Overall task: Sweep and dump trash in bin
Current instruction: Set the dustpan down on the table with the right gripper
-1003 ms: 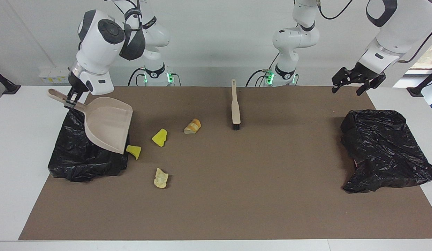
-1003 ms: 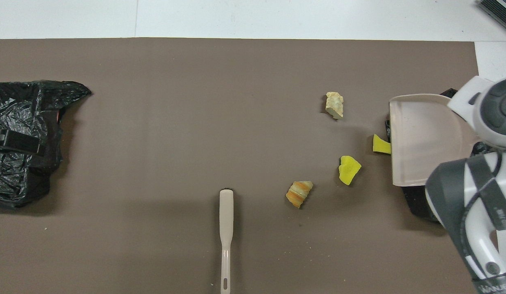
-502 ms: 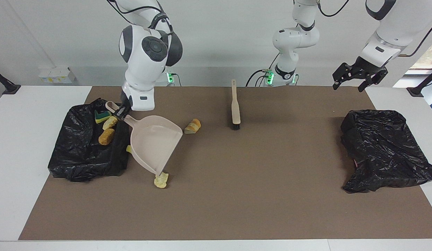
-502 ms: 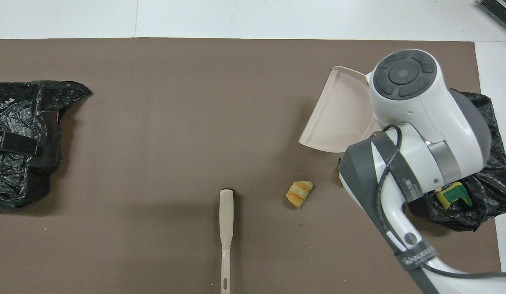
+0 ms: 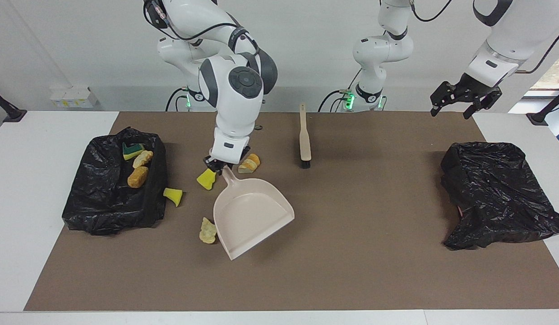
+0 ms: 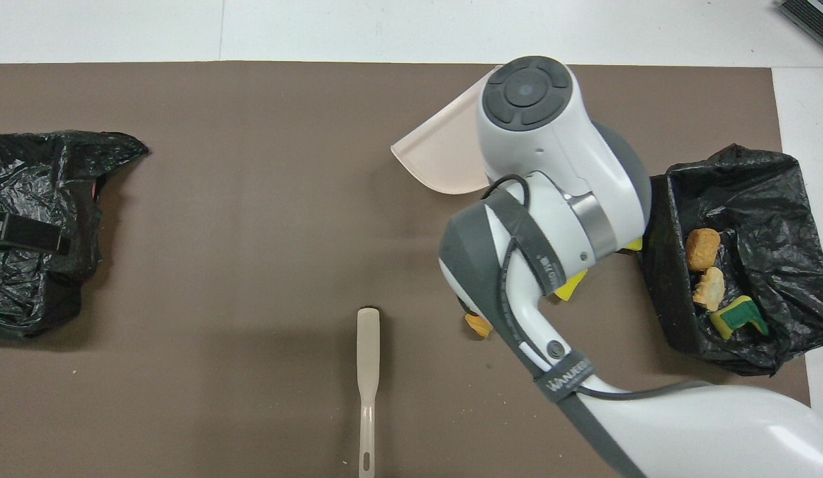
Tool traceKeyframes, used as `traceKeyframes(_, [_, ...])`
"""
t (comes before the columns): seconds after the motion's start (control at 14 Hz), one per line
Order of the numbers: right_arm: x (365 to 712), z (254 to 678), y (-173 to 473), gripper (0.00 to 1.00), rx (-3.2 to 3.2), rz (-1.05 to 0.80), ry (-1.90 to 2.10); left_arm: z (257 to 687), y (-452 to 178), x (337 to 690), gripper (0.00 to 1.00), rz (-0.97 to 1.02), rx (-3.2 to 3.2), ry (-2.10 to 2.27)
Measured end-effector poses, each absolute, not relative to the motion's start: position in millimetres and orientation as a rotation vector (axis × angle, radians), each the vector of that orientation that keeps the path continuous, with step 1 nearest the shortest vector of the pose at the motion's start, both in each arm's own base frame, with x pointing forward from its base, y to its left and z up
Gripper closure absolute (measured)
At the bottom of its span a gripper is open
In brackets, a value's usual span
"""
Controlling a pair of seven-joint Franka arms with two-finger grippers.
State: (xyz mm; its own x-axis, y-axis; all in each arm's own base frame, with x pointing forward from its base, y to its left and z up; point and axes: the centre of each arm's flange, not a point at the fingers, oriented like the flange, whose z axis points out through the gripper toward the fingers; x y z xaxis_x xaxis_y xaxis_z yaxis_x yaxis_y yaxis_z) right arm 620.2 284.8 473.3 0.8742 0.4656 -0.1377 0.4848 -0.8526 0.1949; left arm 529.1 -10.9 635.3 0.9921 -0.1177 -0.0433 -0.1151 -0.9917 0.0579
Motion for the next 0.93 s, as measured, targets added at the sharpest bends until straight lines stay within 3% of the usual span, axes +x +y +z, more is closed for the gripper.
traceKeyframes(0.29, [620, 455, 354, 0.69, 2.908, -0.023, 0.486, 635, -11, 529, 0.00, -0.072, 3.080, -0.180])
traceKeyframes(0.5, [622, 418, 404, 0.69, 2.994, 0.052, 0.320, 635, -11, 529, 0.00, -0.072, 3.080, -0.179])
traceKeyframes(0.93, [619, 376, 446, 0.69, 3.126, 0.040, -0.008, 635, -11, 529, 0.00, -0.072, 3.080, -0.179])
